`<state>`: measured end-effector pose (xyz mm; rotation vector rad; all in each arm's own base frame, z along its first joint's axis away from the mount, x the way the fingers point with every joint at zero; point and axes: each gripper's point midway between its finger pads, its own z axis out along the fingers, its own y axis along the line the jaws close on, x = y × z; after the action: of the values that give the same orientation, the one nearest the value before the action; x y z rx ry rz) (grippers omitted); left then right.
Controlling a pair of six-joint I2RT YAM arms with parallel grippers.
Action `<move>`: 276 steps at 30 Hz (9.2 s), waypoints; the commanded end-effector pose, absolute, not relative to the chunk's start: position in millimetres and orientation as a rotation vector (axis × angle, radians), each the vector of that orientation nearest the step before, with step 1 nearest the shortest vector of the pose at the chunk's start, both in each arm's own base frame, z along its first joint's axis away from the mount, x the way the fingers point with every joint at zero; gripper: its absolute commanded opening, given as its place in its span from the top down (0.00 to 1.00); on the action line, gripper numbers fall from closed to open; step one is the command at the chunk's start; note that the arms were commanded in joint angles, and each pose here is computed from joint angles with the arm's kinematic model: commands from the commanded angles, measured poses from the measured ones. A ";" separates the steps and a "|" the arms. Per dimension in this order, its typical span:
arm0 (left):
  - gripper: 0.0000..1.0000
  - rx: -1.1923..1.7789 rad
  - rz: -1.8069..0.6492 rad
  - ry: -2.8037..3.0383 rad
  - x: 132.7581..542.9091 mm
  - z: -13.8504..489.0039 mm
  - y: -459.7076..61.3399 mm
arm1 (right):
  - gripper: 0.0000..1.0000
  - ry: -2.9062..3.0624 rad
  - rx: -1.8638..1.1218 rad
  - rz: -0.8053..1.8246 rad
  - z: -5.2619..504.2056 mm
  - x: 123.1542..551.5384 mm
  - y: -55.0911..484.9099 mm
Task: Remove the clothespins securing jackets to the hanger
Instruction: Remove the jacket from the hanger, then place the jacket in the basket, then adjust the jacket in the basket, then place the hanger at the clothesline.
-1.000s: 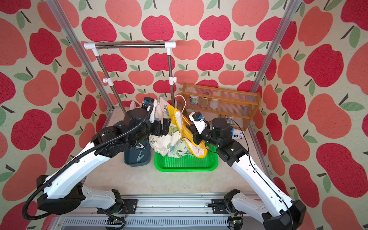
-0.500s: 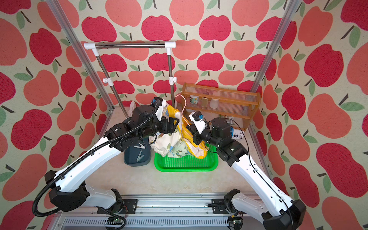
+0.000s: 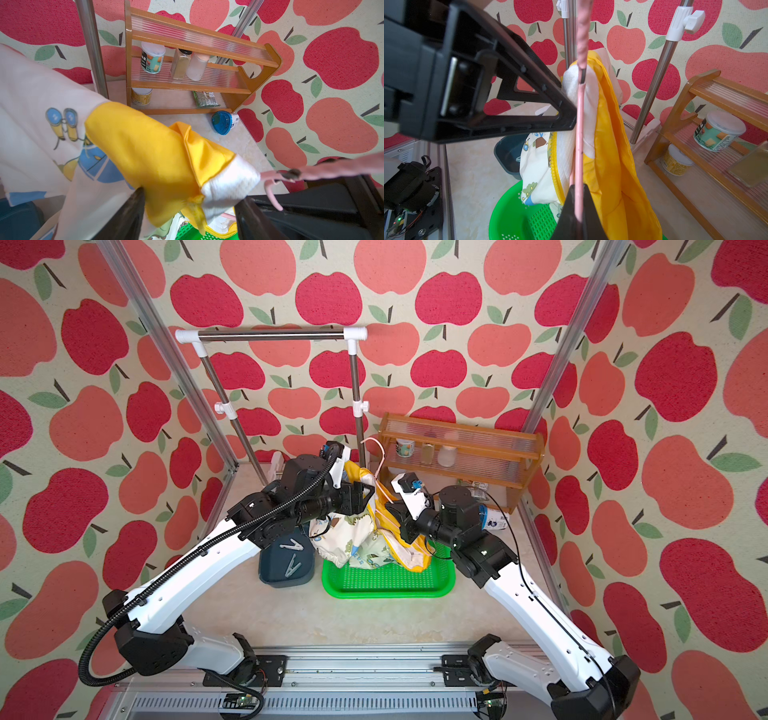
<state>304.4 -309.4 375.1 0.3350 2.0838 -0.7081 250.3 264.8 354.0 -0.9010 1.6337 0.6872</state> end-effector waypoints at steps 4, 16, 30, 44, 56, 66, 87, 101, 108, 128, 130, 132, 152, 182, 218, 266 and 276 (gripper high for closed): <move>0.60 0.299 -0.738 2.039 311.3 385.6 -307.6 | 1.00 1.521 -0.861 0.684 392.6 247.1 262.6; 1.00 0.235 -0.746 1.973 326.4 406.1 -292.4 | 1.00 1.554 -0.893 0.604 388.7 233.7 243.2; 1.00 0.222 -0.520 1.912 370.7 429.3 -274.7 | 1.00 1.638 -0.919 0.388 395.9 186.8 174.1; 1.00 0.469 -0.632 1.830 301.6 464.9 -318.6 | 1.00 1.580 -0.665 0.005 432.4 218.6 113.7; 1.00 0.656 -0.850 1.872 207.6 442.6 -368.7 | 1.00 1.603 -0.635 0.013 434.4 255.6 117.7; 1.00 0.511 -0.565 2.102 258.4 356.2 -349.0 | 1.00 1.617 -0.628 0.092 429.1 259.8 121.4; 1.00 0.813 -0.278 2.642 239.4 152.4 -376.1 | 1.00 1.639 -0.613 0.060 414.5 266.6 117.1; 1.00 0.572 -0.114 2.849 297.1 28.4 -346.4 | 1.00 1.666 -0.623 0.075 405.4 275.3 120.5; 1.00 0.517 -0.073 2.838 303.2 27.4 -336.4 | 1.00 1.681 -0.621 0.071 400.6 276.6 119.0; 0.03 0.809 -0.636 2.392 252.4 279.1 -406.2 | 1.00 1.686 -0.649 0.121 402.4 282.2 125.4; 0.08 0.878 -0.742 2.381 241.4 269.2 -423.1 | 1.00 1.704 -0.644 0.108 400.1 286.7 121.5; 0.16 0.923 -0.752 2.424 237.2 249.9 -433.1 | 1.00 1.719 -0.635 0.098 400.7 290.5 116.2; 0.35 0.915 -0.342 2.721 252.2 69.0 -424.6 | 1.00 1.764 -0.587 0.146 398.5 275.7 93.7; 0.08 0.495 -0.691 2.192 311.2 372.2 -364.3 | 1.00 1.697 -0.680 0.450 403.4 276.4 137.7; 0.29 0.341 -1.079 1.971 333.8 427.3 -409.3 | 1.00 1.660 -0.709 0.668 397.0 282.0 221.0; 1.00 0.894 -1.228 2.100 251.7 387.5 -368.1 | 0.43 1.442 -0.615 1.033 494.2 269.4 185.2; 1.00 0.969 -1.242 2.084 245.7 389.2 -380.4 | 0.48 1.479 -0.594 1.121 479.8 268.9 189.4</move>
<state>255.0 -376.5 378.6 0.8988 2.1292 -1.2237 272.6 188.2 482.4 -0.5945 1.4744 1.0785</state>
